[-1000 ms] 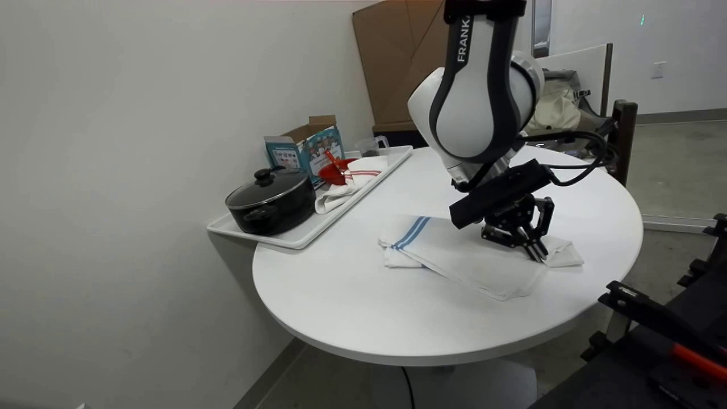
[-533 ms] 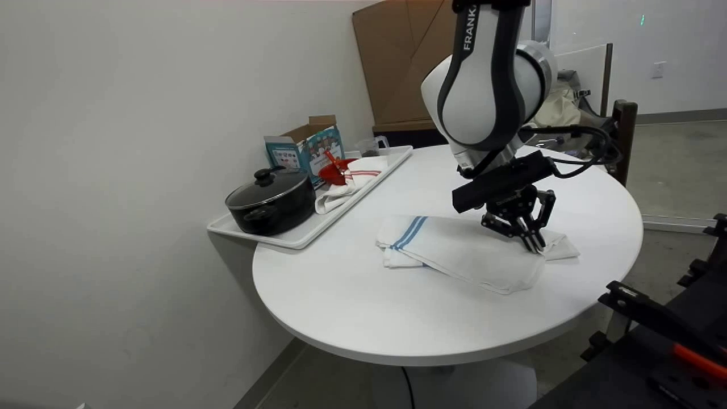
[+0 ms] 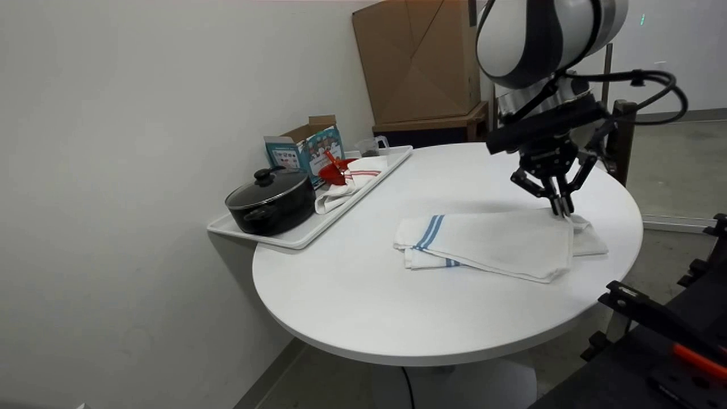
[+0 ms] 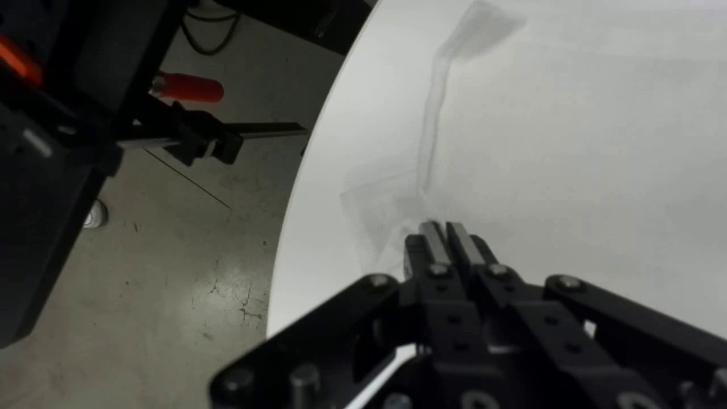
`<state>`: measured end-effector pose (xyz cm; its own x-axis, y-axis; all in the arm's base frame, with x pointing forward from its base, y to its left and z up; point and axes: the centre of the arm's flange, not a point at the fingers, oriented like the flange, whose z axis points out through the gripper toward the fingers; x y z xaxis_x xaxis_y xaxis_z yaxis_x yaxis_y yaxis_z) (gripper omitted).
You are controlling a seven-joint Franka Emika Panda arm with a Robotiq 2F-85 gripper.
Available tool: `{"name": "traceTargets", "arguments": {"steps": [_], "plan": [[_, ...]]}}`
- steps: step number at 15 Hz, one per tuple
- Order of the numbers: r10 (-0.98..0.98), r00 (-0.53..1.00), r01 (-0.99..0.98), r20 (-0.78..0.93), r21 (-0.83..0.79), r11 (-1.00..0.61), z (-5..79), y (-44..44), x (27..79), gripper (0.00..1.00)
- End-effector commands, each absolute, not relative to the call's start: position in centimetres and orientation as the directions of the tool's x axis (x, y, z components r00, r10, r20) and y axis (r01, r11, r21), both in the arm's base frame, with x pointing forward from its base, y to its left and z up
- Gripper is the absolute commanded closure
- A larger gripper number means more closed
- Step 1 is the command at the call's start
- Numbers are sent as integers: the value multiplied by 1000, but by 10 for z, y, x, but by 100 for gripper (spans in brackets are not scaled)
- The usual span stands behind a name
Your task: Fold the towel
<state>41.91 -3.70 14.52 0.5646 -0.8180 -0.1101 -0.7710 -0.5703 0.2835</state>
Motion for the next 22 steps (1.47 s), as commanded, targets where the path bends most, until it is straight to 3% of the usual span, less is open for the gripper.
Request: {"name": "traceTargets", "arguments": {"steps": [1,9,16,22], "plan": [[-854,507,-830,-115,204,-520,189,-72,392,94],[-902,427,-899,-65,82,-431,248,-97,384,95],[-962,260,-964,-85,-82,-254,299,-131,367,95],[-963,258,-963,-79,-105,-250,323,-118,402,95]]}}
